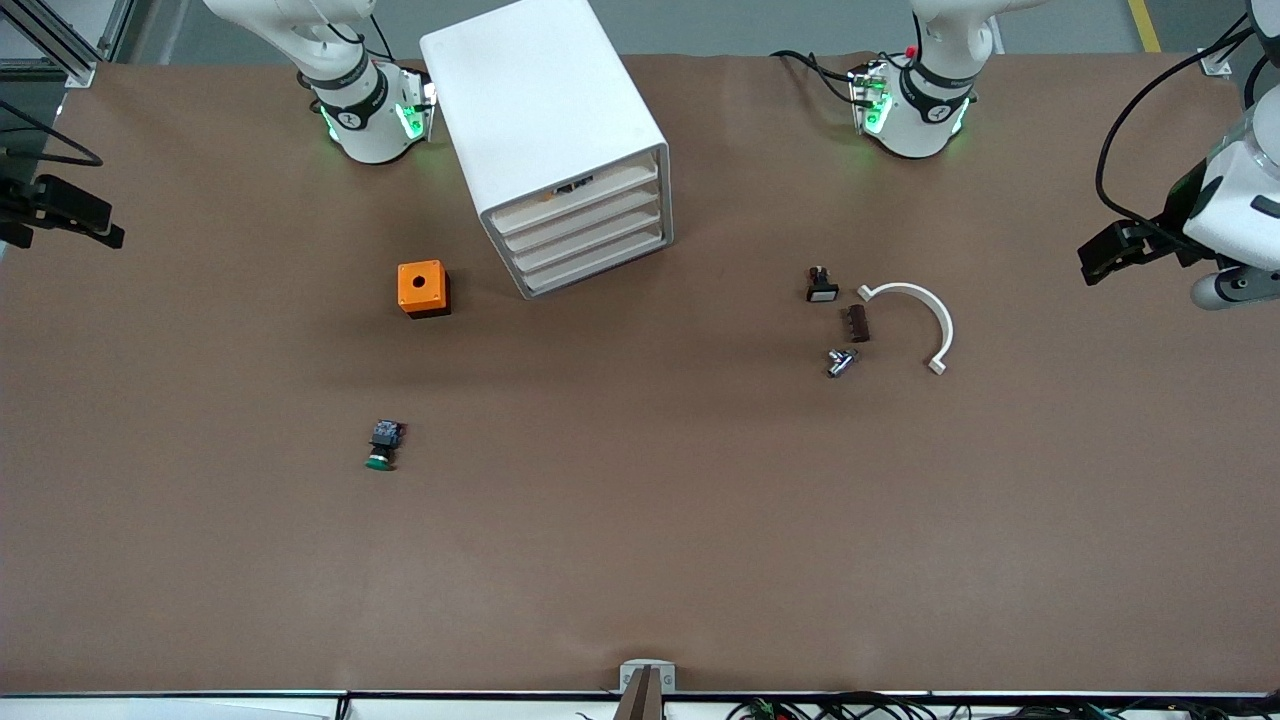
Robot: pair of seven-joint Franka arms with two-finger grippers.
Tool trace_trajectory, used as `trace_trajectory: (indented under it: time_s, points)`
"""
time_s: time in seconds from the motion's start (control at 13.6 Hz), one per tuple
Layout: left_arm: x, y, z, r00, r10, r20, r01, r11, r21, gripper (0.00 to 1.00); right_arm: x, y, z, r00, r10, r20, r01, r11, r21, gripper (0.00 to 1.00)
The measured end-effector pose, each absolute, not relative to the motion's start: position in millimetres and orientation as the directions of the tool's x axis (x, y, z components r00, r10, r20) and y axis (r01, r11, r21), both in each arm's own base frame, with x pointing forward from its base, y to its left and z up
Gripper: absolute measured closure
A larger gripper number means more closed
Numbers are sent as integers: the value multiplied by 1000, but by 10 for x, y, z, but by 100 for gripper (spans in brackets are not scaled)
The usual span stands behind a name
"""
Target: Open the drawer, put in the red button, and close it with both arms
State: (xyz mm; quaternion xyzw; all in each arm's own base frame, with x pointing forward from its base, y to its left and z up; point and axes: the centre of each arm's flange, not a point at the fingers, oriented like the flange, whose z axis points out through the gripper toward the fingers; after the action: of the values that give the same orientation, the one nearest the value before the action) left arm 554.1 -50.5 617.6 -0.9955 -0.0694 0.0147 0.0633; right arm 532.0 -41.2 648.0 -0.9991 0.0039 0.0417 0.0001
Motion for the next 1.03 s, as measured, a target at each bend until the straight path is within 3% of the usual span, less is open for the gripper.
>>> trace_trajectory:
  time_s: [0.37, 1.03]
  points:
    - [5501, -598, 6223, 993, 119, -19, 117, -989, -93, 0, 5184, -395, 6572, 999, -4, -41, -4, -1000, -1, 0]
    - [5025, -789, 6347, 1000, -12, -25, -14, -997, -71, 0, 5211, -413, 6573, 1000, -7, -16, -7, -1000, 1, 0]
